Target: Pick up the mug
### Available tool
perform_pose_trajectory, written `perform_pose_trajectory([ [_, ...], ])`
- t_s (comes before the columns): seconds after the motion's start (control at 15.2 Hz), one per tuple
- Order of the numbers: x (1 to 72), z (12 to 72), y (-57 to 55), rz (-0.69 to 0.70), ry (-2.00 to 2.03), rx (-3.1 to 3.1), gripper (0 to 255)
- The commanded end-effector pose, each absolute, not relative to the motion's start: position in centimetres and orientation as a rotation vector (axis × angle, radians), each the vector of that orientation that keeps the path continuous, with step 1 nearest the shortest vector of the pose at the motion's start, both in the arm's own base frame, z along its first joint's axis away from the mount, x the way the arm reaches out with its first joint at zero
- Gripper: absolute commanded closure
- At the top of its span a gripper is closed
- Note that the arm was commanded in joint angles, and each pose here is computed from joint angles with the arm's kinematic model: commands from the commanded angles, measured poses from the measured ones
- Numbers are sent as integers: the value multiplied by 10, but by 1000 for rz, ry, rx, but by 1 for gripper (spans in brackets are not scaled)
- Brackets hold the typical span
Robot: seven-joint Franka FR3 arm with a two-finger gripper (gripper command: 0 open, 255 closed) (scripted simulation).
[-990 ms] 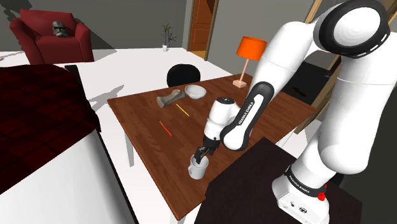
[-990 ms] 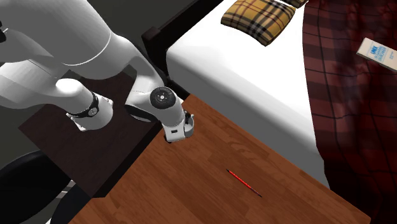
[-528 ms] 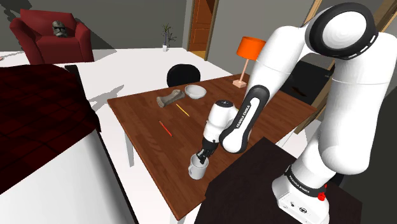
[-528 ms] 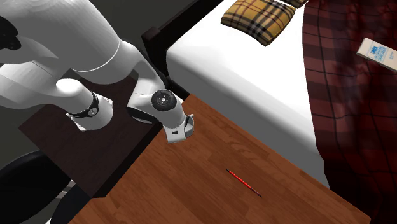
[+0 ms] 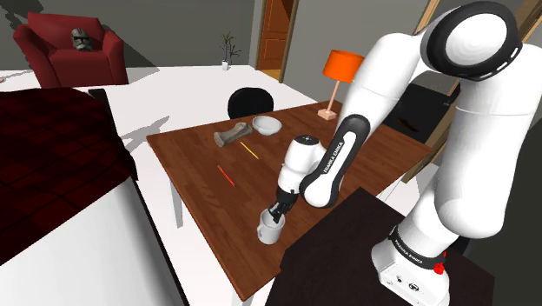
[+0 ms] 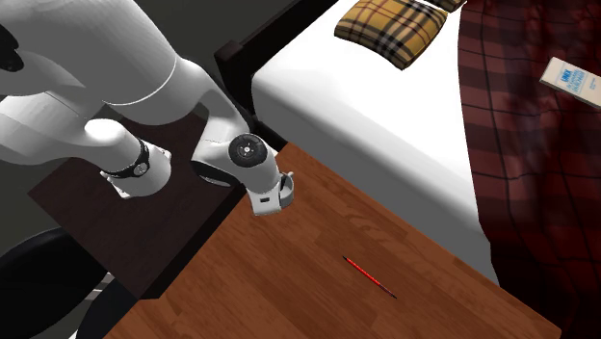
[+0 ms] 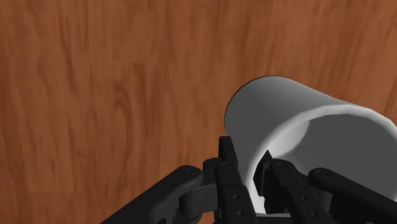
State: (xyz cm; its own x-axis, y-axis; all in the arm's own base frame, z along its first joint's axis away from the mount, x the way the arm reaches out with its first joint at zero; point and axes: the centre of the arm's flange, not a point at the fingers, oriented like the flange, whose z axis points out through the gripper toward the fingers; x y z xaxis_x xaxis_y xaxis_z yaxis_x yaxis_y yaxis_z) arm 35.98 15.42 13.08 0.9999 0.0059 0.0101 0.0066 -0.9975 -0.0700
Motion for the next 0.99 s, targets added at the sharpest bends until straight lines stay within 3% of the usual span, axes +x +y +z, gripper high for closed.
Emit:
perform_pose_trajectory([
  [0.0, 359, 141, 154, -15, -9, -3072, 255],
  [0.92, 359, 205, 154, -15, -9, -3072, 255],
])
